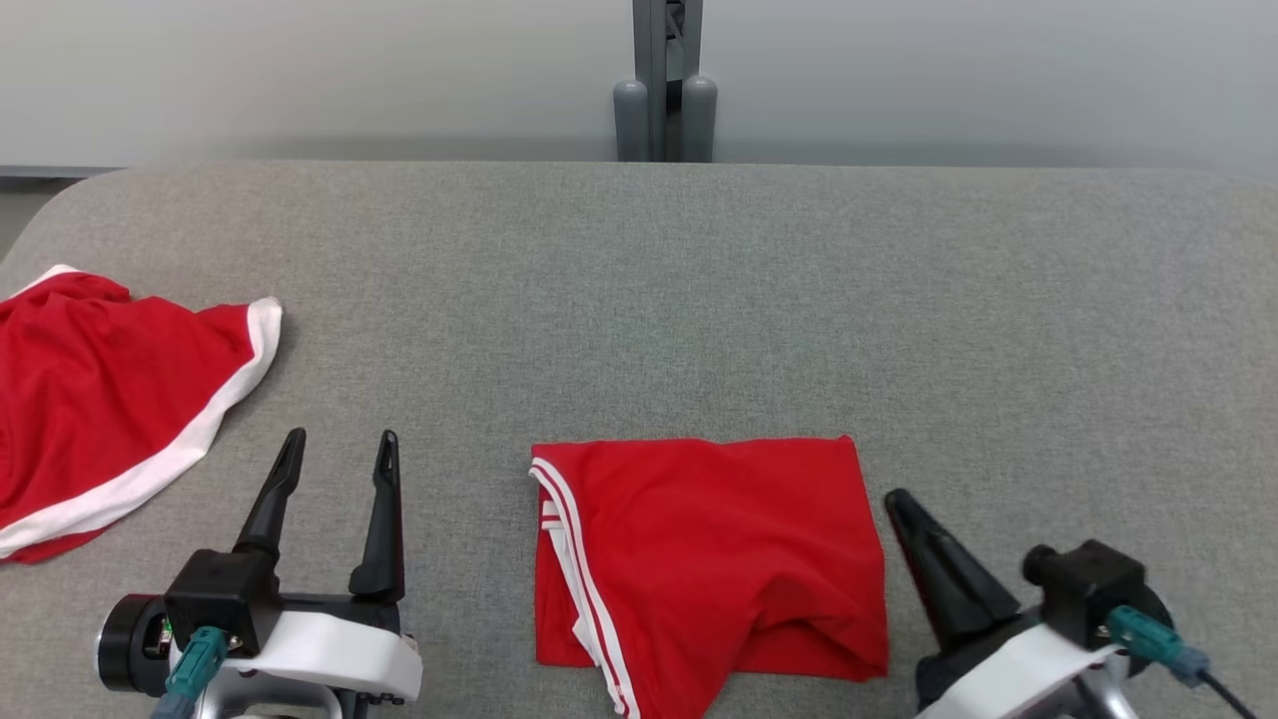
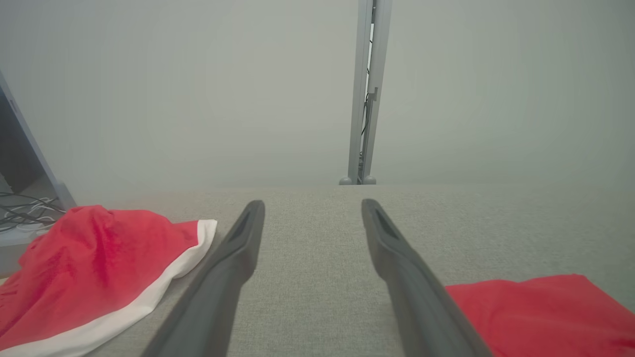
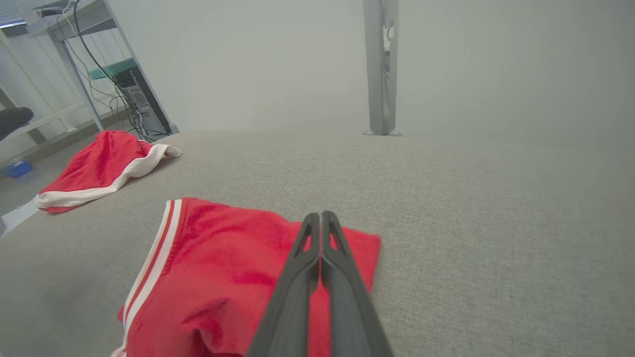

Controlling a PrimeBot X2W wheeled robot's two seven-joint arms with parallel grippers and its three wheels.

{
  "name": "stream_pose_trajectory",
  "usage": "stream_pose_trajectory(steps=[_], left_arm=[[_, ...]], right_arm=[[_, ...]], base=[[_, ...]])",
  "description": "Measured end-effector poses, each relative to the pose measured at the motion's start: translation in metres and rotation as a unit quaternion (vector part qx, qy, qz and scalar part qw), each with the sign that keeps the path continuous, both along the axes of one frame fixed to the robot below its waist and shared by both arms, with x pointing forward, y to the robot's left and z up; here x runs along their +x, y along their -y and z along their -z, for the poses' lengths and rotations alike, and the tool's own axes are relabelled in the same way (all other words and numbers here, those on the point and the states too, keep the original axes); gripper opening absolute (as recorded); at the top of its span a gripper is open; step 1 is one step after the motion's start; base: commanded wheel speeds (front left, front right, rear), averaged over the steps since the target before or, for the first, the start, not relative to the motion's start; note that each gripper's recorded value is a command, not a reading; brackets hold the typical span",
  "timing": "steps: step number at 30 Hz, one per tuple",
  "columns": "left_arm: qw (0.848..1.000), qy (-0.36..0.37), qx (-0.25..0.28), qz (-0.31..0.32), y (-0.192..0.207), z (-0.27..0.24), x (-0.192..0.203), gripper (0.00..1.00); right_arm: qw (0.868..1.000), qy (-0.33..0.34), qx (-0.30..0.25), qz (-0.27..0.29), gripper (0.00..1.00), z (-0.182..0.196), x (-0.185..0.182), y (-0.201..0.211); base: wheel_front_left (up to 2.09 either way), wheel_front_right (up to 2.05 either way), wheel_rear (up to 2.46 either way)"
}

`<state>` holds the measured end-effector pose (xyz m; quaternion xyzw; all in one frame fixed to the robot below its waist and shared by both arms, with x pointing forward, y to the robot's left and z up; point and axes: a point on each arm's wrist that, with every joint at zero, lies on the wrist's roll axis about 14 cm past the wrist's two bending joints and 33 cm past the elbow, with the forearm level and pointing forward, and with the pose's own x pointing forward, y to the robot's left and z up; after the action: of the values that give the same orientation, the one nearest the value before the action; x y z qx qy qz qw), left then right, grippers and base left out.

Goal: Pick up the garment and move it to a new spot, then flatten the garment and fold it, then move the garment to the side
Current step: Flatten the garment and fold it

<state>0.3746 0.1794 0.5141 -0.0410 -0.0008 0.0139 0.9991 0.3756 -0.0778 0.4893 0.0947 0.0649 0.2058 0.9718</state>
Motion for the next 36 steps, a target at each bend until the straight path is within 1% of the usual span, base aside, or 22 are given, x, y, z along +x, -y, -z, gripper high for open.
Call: stream_pose_trajectory(steps=[3, 8, 14, 17, 22, 28, 31, 36], left_arm=[[1.000, -0.002, -0.003, 0.000, 0.001, 0.002, 0.001, 1.00], [1.000, -0.005, -0.006, -0.005, -0.001, 0.005, 0.002, 1.00], [1.000, -0.011, -0.009, -0.012, -0.006, 0.012, 0.000, 1.00], [1.000, -0.010, -0.009, -0.015, -0.009, 0.012, 0.002, 1.00], [1.000, -0.016, -0.011, -0.019, -0.011, 0.017, 0.003, 1.00], [1.000, -0.014, -0.013, -0.018, -0.010, 0.018, 0.006, 1.00], [1.000, -0.016, -0.014, -0.018, -0.010, 0.020, 0.006, 1.00], [1.000, -0.013, -0.009, -0.014, -0.011, 0.019, 0.008, 1.00]], right_arm=[[0.999, -0.016, 0.005, -0.051, 0.00, 0.011, -0.006, -0.032], [0.991, -0.040, 0.020, -0.129, 0.00, 0.025, -0.020, -0.080], [0.981, -0.095, 0.006, -0.169, 0.00, 0.062, -0.039, -0.094], [0.975, -0.118, 0.006, -0.188, 0.00, 0.075, -0.048, -0.103], [0.967, -0.143, 0.025, -0.209, 0.00, 0.085, -0.058, -0.122], [0.962, -0.159, 0.046, -0.218, 0.00, 0.091, -0.060, -0.137], [0.965, -0.144, 0.063, -0.212, 0.00, 0.083, -0.053, -0.139], [0.971, -0.114, 0.085, -0.192, 0.00, 0.060, -0.039, -0.127]], base=[[0.00, 0.00, 0.00], [0.00, 0.00, 0.00], [0.00, 0.00, 0.00], [0.00, 0.00, 0.00], [0.00, 0.00, 0.00], [0.00, 0.00, 0.00], [0.00, 0.00, 0.00], [0.00, 0.00, 0.00]])
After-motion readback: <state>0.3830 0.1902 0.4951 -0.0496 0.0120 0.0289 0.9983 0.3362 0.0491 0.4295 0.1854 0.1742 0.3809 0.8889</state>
